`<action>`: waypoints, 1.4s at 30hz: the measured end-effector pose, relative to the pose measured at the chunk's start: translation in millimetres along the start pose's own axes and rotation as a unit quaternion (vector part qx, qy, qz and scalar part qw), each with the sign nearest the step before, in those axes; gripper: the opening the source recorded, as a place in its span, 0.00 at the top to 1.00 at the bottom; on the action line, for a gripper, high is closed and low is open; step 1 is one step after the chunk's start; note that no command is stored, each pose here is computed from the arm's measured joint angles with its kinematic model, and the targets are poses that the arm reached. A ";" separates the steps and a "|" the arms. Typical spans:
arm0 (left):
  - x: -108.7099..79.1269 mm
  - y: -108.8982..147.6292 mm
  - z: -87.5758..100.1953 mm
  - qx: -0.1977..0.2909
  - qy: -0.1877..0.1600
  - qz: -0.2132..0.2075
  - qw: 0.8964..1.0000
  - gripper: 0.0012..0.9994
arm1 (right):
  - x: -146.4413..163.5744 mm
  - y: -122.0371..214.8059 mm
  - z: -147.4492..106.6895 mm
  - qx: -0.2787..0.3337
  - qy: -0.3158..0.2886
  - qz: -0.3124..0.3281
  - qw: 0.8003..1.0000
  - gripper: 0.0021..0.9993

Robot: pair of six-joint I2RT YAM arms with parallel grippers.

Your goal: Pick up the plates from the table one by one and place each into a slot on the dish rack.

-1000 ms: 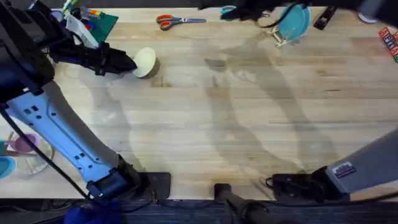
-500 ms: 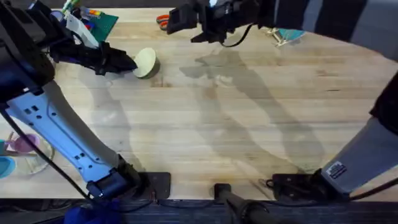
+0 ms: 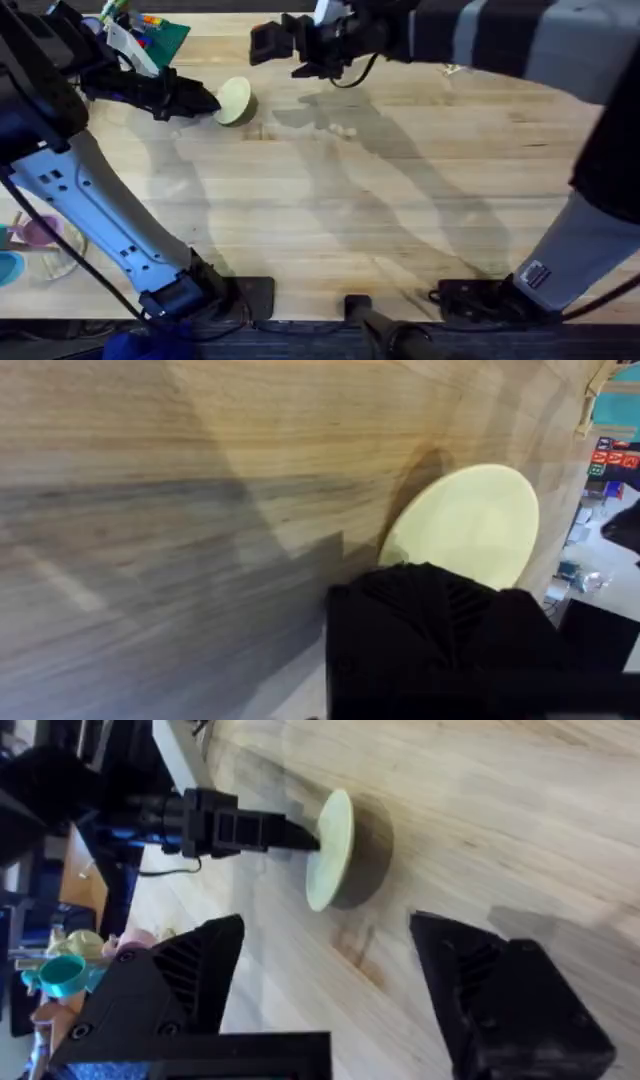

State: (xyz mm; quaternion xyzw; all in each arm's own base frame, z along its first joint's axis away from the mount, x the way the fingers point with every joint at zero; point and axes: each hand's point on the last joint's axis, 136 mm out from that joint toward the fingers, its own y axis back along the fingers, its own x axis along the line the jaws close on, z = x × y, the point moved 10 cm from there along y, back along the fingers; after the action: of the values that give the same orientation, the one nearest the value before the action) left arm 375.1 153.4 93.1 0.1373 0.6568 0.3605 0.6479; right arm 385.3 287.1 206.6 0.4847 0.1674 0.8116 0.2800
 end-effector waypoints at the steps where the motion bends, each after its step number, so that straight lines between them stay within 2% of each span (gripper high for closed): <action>1: 0.0 0.0 0.0 0.000 0.000 0.000 1.000 0.96 | -0.2 -5.0 -1.6 0.000 -0.002 0.002 1.000 0.01; 18: -0.2 -0.2 0.1 0.000 0.000 0.000 1.000 0.96 | 2.8 -65.6 -33.8 0.035 -0.057 0.018 0.998 0.01; 26: -0.2 -0.2 0.1 0.000 0.000 0.000 1.000 0.96 | 12.4 -87.7 -27.9 0.032 -0.053 0.029 0.998 0.00; 42: -0.2 -0.2 0.1 0.000 0.000 0.000 1.000 0.96 | -3.3 -106.8 -28.9 0.013 -0.068 0.021 0.997 0.00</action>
State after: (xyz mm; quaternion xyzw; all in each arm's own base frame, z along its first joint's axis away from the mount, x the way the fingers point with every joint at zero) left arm 375.3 153.2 93.1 0.1375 0.6567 0.3604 0.6481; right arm 392.2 369.1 132.6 0.5455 0.1479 0.7805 0.2671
